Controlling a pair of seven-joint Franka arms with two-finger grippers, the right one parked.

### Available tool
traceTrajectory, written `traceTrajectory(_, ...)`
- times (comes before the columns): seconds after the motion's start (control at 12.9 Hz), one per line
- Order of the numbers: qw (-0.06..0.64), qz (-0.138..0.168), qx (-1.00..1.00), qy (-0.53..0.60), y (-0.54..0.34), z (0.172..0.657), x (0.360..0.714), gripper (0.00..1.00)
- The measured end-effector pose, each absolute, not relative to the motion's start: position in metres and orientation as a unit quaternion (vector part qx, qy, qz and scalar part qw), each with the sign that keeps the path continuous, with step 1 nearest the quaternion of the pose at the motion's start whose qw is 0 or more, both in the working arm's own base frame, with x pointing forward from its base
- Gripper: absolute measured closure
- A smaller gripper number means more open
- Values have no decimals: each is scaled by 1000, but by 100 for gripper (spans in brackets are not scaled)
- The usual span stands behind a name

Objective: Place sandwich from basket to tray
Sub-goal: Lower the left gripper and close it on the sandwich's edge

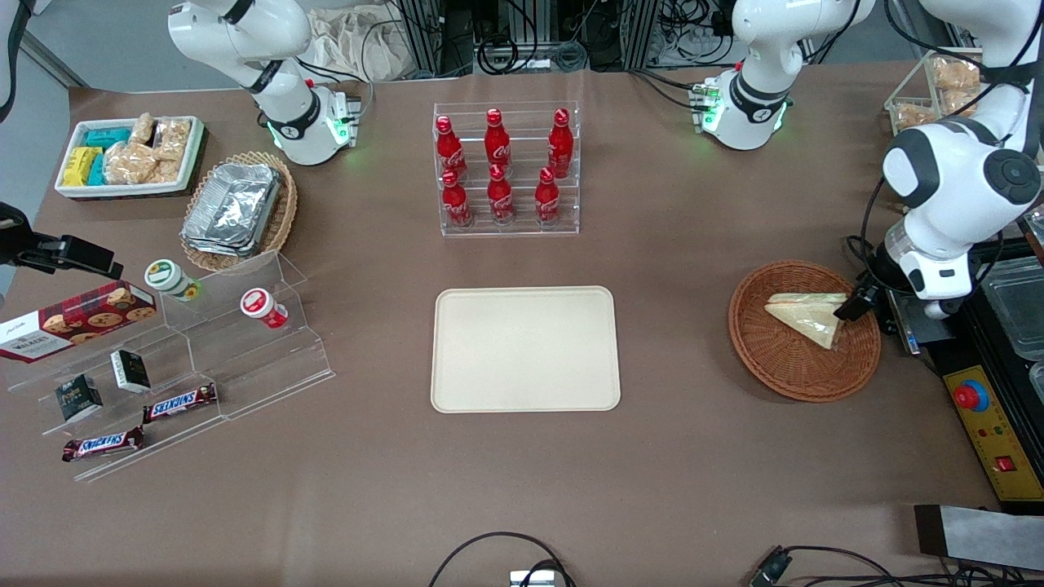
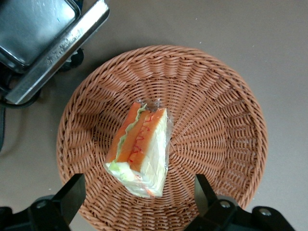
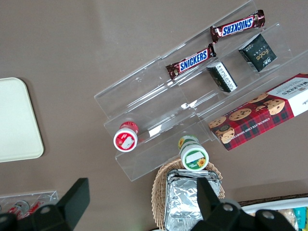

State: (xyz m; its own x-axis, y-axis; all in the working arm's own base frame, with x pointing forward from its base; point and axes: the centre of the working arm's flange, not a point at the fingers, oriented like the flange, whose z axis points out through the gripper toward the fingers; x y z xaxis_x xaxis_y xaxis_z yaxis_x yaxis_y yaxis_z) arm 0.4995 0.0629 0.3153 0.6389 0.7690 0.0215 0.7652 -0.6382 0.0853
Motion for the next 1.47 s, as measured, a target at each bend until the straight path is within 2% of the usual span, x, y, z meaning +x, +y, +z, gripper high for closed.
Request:
traceTrajectory(0.46, 37, 27, 901, 430, 64, 286, 499, 0)
traceTrajectory(1.24, 38, 31, 900, 434, 65, 264, 499, 0)
traceTrajectory(1.47, 41, 31, 896, 441, 65, 261, 499, 3)
